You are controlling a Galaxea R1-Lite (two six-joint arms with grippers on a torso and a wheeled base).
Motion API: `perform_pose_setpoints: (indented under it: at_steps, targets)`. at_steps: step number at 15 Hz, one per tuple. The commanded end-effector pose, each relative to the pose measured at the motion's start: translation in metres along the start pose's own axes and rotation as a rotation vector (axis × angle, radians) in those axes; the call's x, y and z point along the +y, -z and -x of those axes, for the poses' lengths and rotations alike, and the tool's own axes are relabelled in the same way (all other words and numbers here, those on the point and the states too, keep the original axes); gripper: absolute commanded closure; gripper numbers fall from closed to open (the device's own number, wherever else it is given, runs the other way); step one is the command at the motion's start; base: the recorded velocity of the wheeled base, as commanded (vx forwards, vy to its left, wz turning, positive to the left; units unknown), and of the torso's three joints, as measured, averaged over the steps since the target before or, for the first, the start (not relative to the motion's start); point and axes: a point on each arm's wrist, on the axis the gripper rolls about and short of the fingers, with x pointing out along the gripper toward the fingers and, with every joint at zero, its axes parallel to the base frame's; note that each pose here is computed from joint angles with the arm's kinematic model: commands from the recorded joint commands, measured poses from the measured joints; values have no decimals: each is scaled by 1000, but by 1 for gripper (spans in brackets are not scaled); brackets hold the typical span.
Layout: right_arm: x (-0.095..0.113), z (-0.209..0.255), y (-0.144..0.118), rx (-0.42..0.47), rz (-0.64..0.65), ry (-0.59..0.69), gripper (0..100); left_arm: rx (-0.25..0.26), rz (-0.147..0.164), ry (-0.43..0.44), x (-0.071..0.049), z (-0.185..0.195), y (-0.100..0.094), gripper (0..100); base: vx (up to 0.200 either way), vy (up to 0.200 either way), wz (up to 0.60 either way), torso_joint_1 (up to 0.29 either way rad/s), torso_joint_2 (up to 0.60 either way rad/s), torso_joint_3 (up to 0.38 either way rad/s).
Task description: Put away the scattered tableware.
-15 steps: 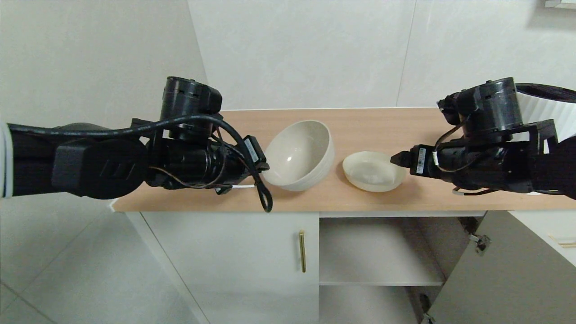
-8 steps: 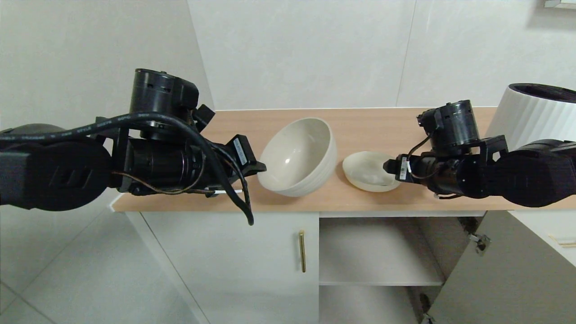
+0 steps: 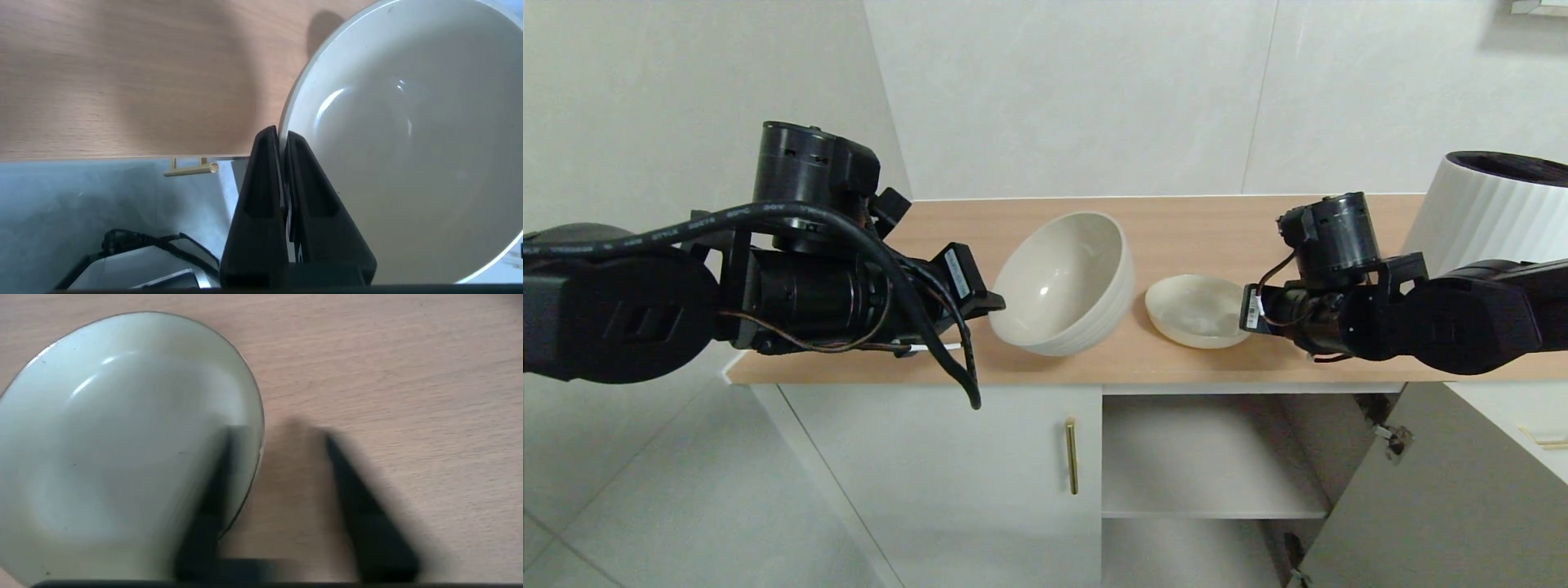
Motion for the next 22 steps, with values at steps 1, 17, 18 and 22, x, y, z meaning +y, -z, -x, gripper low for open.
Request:
perform_pose_setpoints:
  at_steps: [1, 17, 18, 22]
  targets:
    - [0, -1, 1, 3, 2, 0, 100, -2, 0, 2, 0, 1, 0, 100, 0, 0, 0, 0, 0, 0]
    - [-64, 123, -18, 176, -73, -331, 100, 51, -198, 90, 19, 81, 37, 100, 0, 0, 0, 0, 0, 0]
    - [-65, 124, -15, 185, -71, -328, 100, 62, -197, 99, 20, 82, 39, 100, 0, 0, 0, 0, 0, 0]
    - [-77, 117, -2, 231, -51, -349, 100, 105, -193, 77, 24, 71, 44, 100, 0, 0, 0, 0, 0, 0]
